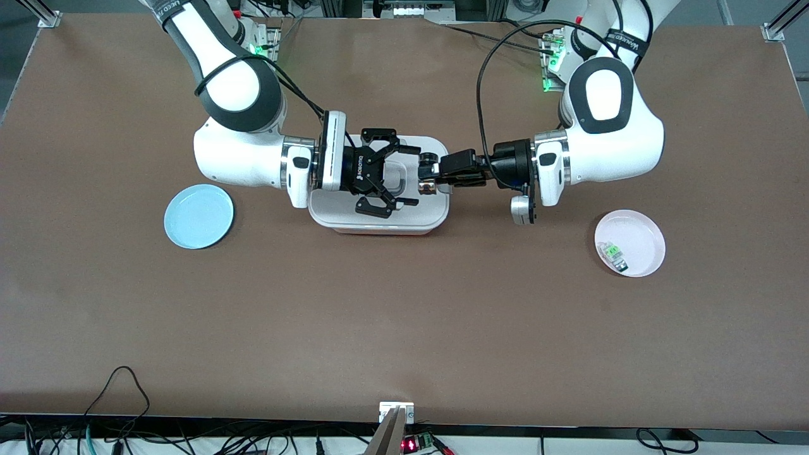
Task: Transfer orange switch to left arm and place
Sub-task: 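Grasp the switch with the left gripper while the right gripper opens, then carry the switch to the pink plate while the right gripper withdraws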
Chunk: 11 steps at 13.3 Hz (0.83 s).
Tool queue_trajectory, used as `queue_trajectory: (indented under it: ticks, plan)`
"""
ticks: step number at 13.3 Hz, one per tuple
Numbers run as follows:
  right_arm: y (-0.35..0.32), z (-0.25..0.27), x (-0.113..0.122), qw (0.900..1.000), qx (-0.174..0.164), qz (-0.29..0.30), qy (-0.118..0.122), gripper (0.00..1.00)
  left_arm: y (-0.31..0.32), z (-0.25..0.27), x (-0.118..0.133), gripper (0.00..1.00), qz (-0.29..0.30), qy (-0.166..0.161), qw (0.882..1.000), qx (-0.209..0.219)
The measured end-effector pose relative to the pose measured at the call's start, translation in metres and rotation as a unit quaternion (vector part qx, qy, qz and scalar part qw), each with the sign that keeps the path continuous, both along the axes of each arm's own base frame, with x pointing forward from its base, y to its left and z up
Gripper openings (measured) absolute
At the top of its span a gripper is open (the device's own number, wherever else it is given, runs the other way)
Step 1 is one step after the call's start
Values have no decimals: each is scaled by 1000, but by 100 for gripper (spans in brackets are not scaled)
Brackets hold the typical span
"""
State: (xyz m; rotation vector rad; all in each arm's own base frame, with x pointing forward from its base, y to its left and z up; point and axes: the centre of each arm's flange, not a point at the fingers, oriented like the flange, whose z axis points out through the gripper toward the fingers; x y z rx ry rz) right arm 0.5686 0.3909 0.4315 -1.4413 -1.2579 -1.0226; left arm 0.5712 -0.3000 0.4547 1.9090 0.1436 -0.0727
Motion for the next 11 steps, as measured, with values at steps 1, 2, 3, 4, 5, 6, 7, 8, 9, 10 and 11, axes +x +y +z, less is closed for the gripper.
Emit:
queue_trajectory:
  ticks: [1, 2, 3, 4, 5, 6, 7, 8, 9, 10, 11]
  plan:
    - [-2, -1, 1, 1000, -1, -1, 0, 100, 5, 1, 2, 42, -8, -9, 1000, 14]
    - [-4, -3, 2, 1000, -4, -2, 0, 100, 10, 2, 4, 42, -23, -19, 999, 30]
    - [-8, -6, 3, 1000, -9, -1, -1, 100, 13, 3, 4, 42, -42, -30, 997, 49]
    - [-12, -10, 3, 1000, -16, -1, -1, 100, 16, 5, 5, 42, -59, -40, 995, 67]
    - [-17, -14, 4, 1000, -25, 0, -2, 100, 19, 8, 5, 42, -75, -49, 992, 83]
    - [-23, -17, 3, 999, -35, 1, -4, 100, 23, 9, 6, 42, -90, -56, 990, 98]
    - [-30, -20, 3, 999, -50, 4, -6, 100, 28, 9, 7, 42, -102, -63, 986, 113]
    - [-39, -23, 4, 997, -71, 8, -7, 100, 34, 7, 7, 42, -115, -71, 983, 125]
    - [-48, -25, 5, 995, -94, 12, -6, 100, 41, 4, 8, 42, -132, -81, 978, 137]
    - [-59, -26, 6, 993, -116, 18, -2, 100, 50, -1, 10, 42, -149, -94, 972, 153]
    - [-71, -27, 8, 990, -137, 24, 8, 100, 62, -7, 13, 42, -166, -107, 966, 168]
